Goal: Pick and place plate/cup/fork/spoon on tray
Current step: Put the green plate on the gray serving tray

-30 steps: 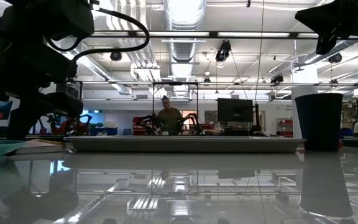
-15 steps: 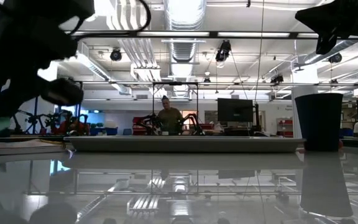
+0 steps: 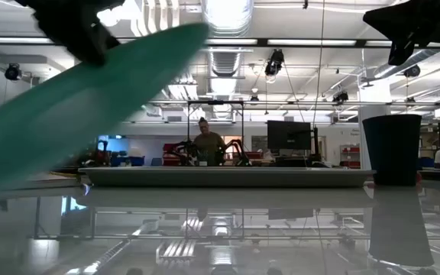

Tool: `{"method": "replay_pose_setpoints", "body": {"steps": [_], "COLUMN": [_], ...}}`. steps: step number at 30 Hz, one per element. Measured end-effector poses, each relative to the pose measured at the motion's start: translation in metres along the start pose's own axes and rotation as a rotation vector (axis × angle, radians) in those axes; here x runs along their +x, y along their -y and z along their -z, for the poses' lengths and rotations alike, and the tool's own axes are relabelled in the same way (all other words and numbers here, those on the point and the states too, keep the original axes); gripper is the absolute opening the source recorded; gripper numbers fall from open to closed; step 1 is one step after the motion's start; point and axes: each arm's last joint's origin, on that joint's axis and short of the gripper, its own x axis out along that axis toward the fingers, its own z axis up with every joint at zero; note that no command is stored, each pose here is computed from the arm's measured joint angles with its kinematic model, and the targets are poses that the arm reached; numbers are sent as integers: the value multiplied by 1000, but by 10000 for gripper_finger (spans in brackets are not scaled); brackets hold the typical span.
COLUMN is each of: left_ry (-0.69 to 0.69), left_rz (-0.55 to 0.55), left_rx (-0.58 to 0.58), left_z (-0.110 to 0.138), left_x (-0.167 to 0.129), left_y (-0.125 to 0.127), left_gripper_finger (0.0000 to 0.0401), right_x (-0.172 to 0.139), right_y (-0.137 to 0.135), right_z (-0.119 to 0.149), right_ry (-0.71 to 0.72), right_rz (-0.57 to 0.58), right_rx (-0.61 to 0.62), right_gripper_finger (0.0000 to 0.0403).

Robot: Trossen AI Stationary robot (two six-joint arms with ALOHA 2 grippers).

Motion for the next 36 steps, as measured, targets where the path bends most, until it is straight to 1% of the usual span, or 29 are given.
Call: {"method": "replay_pose_setpoints", "body": {"steps": [4,7,9,12,17,21,28,32,36], "left_ry": [214,322,354,355,339,300,247,271,273], "left_rz": [-172,-288,-350,-410,-467,-511,-570,-679,-742], "left_rx": [-133,-258,-335,-407,-451,-482,-504,-513,-498], "left_z": [-14,-20,-21,-21,-21,-19,-14,-14,-13], "left_x": [-23,-34,-37,-36,-27,-17,-5,-5,-2], "left_y": [-20,-36,-48,-63,-82,-97,-116,-126,-139], "left_gripper_finger": [2,2,2,1,1,1,0,0,0], "right_x": [0,0,0,0,0,0,0,0,0], "right_y": [0,0,0,0,0,0,0,0,0], "right_z": [-2,-3,-4,-4,-4,-4,-4,-4,-4], "right_ry": [20,30,42,39,39,38,36,36,36], "right_rz": [0,0,1,1,1,0,0,0,0], "right_rx": [-8,-19,-18,-19,-19,-18,-11,-9,-9], "right_gripper_finger": [9,9,9,9,9,9,9,9,9]}}
